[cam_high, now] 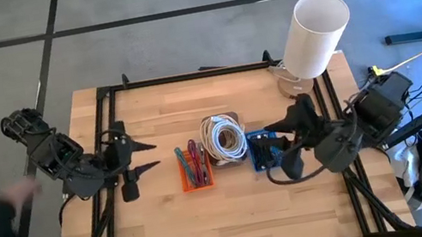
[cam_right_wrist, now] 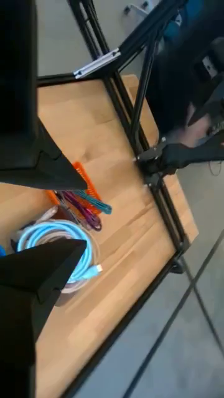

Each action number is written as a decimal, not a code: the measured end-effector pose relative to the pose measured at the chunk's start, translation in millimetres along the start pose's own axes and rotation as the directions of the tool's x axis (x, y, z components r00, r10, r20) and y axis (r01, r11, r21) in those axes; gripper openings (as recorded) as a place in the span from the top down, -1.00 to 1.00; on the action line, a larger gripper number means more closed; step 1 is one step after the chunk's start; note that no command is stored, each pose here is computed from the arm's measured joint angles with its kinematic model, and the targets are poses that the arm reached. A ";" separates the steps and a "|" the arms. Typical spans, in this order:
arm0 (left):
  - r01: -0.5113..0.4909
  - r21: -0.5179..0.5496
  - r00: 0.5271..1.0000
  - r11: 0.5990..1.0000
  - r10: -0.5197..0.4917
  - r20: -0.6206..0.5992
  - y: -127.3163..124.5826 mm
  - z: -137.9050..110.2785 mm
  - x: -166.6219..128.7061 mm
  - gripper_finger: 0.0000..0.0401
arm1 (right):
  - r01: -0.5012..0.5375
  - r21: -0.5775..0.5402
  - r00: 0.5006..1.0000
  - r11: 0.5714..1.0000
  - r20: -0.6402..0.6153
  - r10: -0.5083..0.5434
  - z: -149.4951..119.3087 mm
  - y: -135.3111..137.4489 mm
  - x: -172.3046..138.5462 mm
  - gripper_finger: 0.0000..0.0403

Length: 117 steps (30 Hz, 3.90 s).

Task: Pick & Place USB Port
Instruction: Return to Home Position

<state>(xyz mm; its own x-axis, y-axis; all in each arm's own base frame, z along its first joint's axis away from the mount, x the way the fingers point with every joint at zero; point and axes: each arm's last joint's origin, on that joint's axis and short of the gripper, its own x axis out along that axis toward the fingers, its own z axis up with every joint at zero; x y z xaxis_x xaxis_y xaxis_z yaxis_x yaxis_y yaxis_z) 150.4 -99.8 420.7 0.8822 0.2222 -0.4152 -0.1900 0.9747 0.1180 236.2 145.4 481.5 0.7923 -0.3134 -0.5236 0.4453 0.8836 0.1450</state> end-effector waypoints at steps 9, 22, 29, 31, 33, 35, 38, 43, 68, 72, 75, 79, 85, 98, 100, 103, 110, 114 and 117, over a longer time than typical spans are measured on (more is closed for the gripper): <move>0.167 -0.006 0.983 0.986 -0.167 -0.070 -4.8 -2.0 -0.5 0.10 | -0.127 -0.192 0.989 0.973 -0.103 0.109 -2.5 3.8 -2.5 0.91; 0.313 -0.021 0.941 0.950 -0.313 -0.131 -9.0 -3.8 -1.7 0.10 | 0.017 -0.093 0.996 0.996 -0.080 -0.024 -58.9 -80.4 -14.1 0.99; 0.327 -0.023 0.935 0.945 -0.327 -0.137 -9.5 -4.0 -1.9 0.10 | -0.242 -0.017 0.959 0.970 0.146 0.242 -114.5 -117.3 14.3 0.99; 0.327 -0.023 0.935 0.945 -0.327 -0.137 -9.5 -4.0 -1.9 0.10 | -0.274 -0.024 0.940 0.962 0.206 0.273 -130.4 -126.3 28.0 1.00; 0.327 -0.023 0.935 0.945 -0.327 -0.137 -9.5 -4.0 -1.9 0.10 | -0.292 -0.021 0.927 0.956 0.240 0.289 -145.6 -134.3 41.7 1.00; 0.327 -0.023 0.935 0.945 -0.327 -0.137 -9.5 -4.0 -1.9 0.10 | -0.330 -0.018 0.908 0.944 0.268 0.323 -157.7 -140.5 55.8 1.00; 0.327 -0.023 0.935 0.945 -0.327 -0.137 -9.5 -3.9 -1.9 0.10 | -0.386 -0.037 0.876 0.922 0.300 0.379 -173.0 -152.2 75.0 1.00; 0.327 -0.023 0.935 0.945 -0.327 -0.137 -9.5 -3.9 -1.9 0.10 | -0.342 -0.108 0.873 0.933 0.329 0.358 -199.9 -181.6 99.4 1.00; 0.326 -0.023 0.935 0.945 -0.326 -0.137 -9.5 -4.0 -1.9 0.10 | -0.358 -0.179 0.809 0.916 0.431 0.400 -272.6 -230.3 102.1 0.99; 0.328 -0.024 0.935 0.944 -0.328 -0.137 -9.5 -3.9 -1.9 0.10 | -0.360 -0.198 0.766 0.912 0.496 0.410 -268.5 -231.4 95.4 0.95; 0.328 -0.023 0.935 0.944 -0.328 -0.137 -9.5 -4.0 -1.9 0.10 | -0.360 -0.195 0.770 0.912 0.489 0.409 -269.3 -231.5 96.0 0.91; 0.329 -0.023 0.934 0.944 -0.329 -0.138 -9.6 -4.0 -1.9 0.10 | -0.358 -0.195 0.776 0.913 0.481 0.407 -270.0 -231.6 96.6 0.87; 0.329 -0.024 0.934 0.944 -0.329 -0.138 -9.6 -4.0 -1.9 0.10 | -0.358 -0.195 0.776 0.913 0.481 0.408 -270.0 -231.5 96.7 0.87; 0.329 -0.023 0.934 0.944 -0.329 -0.138 -9.6 -4.0 -1.8 0.10 | -0.358 -0.195 0.776 0.913 0.481 0.407 -270.0 -231.5 96.7 0.86; 0.329 -0.023 0.934 0.944 -0.329 -0.138 -9.7 -4.0 -1.9 0.10 | -0.358 -0.195 0.776 0.913 0.481 0.407 -270.0 -231.5 96.7 0.86; 0.347 -0.071 0.924 0.935 -0.354 -0.143 -10.9 -4.0 -2.6 0.10 | -0.358 -0.195 0.776 0.913 0.481 0.407 -270.0 -231.5 96.7 0.86; 0.430 -0.133 0.875 0.893 -0.449 -0.183 -13.9 -5.9 -6.0 0.10 | -0.358 -0.195 0.776 0.913 0.481 0.407 -270.0 -231.5 96.7 0.86; 0.455 -0.127 0.860 0.881 -0.472 -0.192 -14.6 -6.1 -6.4 0.10 | -0.358 -0.196 0.776 0.913 0.481 0.407 -270.0 -231.5 96.7 0.86; 0.471 -0.133 0.849 0.872 -0.489 -0.199 -15.1 -6.3 -6.7 0.10 | -0.358 -0.196 0.776 0.913 0.481 0.407 -270.0 -231.5 96.7 0.86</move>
<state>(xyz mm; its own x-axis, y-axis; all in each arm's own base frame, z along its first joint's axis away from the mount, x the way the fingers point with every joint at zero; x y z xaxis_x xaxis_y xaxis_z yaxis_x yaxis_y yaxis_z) 144.6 -115.9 416.0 0.7566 -0.2828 -0.5895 0.1921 0.9580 -0.2130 97.1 4.5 170.6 0.9971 -0.0509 0.0568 0.0415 0.9869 0.1556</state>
